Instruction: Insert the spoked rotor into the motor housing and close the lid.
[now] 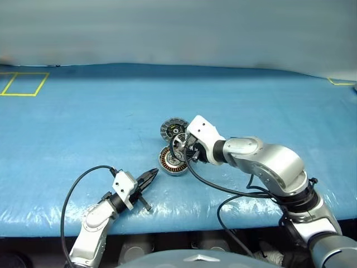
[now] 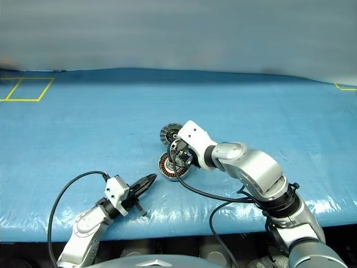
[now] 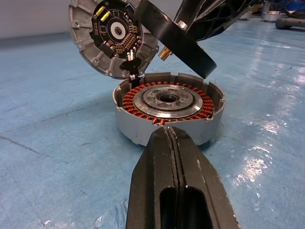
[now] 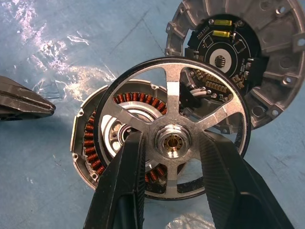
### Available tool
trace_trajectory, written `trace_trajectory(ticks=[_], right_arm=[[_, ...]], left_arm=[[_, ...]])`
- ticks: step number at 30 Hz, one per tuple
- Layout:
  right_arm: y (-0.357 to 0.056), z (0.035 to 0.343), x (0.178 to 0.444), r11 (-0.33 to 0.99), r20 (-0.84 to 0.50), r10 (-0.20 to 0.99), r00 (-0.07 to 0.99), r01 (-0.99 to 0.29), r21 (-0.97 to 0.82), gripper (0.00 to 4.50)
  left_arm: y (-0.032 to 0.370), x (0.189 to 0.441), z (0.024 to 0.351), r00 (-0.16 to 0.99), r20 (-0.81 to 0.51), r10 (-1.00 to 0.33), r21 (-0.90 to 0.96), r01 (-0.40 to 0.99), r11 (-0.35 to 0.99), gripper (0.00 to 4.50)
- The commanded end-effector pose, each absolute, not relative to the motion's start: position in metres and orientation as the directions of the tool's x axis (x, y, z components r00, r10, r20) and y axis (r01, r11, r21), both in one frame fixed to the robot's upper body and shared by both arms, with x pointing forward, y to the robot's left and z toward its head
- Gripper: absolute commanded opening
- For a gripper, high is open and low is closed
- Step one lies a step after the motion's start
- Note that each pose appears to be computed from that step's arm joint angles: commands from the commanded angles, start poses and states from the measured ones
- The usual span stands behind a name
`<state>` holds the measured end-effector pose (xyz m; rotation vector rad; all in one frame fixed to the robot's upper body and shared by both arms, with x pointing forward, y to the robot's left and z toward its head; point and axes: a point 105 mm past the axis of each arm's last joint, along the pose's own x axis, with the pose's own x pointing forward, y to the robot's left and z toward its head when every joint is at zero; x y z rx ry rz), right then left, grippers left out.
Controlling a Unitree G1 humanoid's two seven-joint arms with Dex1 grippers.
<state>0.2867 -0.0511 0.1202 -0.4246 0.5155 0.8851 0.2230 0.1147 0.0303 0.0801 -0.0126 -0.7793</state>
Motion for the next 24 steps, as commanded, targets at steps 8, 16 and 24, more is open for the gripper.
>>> trace_trajectory(ticks=[8,16,24], right_arm=[[-0.034,0.124,0.276,0.469,-0.576,0.682,0.450,-0.874,-0.127,1.31],[-0.036,0.118,0.272,0.447,-0.606,0.673,0.424,-0.886,-0.124,1.31],[-0.041,0.117,0.272,0.440,-0.624,0.655,0.425,-0.887,-0.142,1.31]], left_arm=[[0.112,0.219,0.039,0.720,0.013,-0.693,0.075,0.691,0.719,0.00],[0.111,0.220,0.042,0.725,0.017,-0.688,0.077,0.686,0.724,0.00],[0.111,0.220,0.041,0.729,0.017,-0.684,0.076,0.681,0.728,0.00]])
